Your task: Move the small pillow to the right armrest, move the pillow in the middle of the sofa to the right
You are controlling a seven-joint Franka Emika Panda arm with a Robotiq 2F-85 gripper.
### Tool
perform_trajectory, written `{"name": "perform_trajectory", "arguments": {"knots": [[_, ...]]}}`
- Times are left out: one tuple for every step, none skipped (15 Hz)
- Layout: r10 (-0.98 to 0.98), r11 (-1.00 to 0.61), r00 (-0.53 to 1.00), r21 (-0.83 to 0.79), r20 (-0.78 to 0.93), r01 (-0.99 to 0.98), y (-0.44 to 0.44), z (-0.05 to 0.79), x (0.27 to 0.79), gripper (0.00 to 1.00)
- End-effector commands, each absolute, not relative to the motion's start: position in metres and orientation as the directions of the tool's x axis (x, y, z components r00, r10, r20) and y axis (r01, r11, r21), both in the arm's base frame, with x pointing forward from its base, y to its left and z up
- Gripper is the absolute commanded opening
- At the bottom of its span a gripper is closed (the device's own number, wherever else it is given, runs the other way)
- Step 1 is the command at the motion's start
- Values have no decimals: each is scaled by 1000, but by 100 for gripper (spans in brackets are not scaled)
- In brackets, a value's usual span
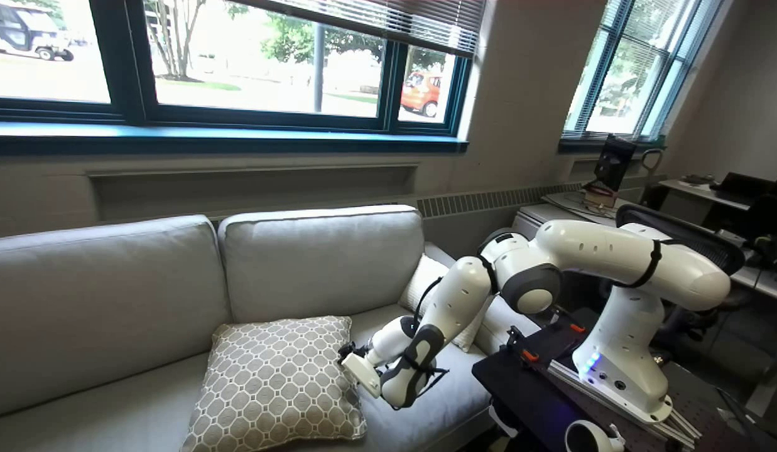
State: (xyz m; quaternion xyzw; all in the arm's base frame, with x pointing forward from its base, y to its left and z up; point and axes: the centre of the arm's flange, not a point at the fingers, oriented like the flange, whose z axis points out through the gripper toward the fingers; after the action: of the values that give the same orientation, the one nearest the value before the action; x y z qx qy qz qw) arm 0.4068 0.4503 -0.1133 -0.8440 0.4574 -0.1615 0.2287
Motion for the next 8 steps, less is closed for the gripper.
{"name": "perform_trajectory", "arguments": {"knots": [[-826,-480,563,-510,-10,-714,451,-190,414,100],[-813,-494,581,-489,-34,-719,451,-194,412,100],[-799,-497,596,-471,-79,-729,451,-198,406,100],[-785,-506,609,-453,-111,-734,452,-201,400,100],[-774,-508,616,-440,-143,-740,453,-203,395,100],[-765,-511,622,-431,-168,-744,452,-204,395,100],[-736,-532,647,-420,-199,-735,453,-204,391,100],[-769,-515,625,-449,-134,-730,451,-130,394,100]]}}
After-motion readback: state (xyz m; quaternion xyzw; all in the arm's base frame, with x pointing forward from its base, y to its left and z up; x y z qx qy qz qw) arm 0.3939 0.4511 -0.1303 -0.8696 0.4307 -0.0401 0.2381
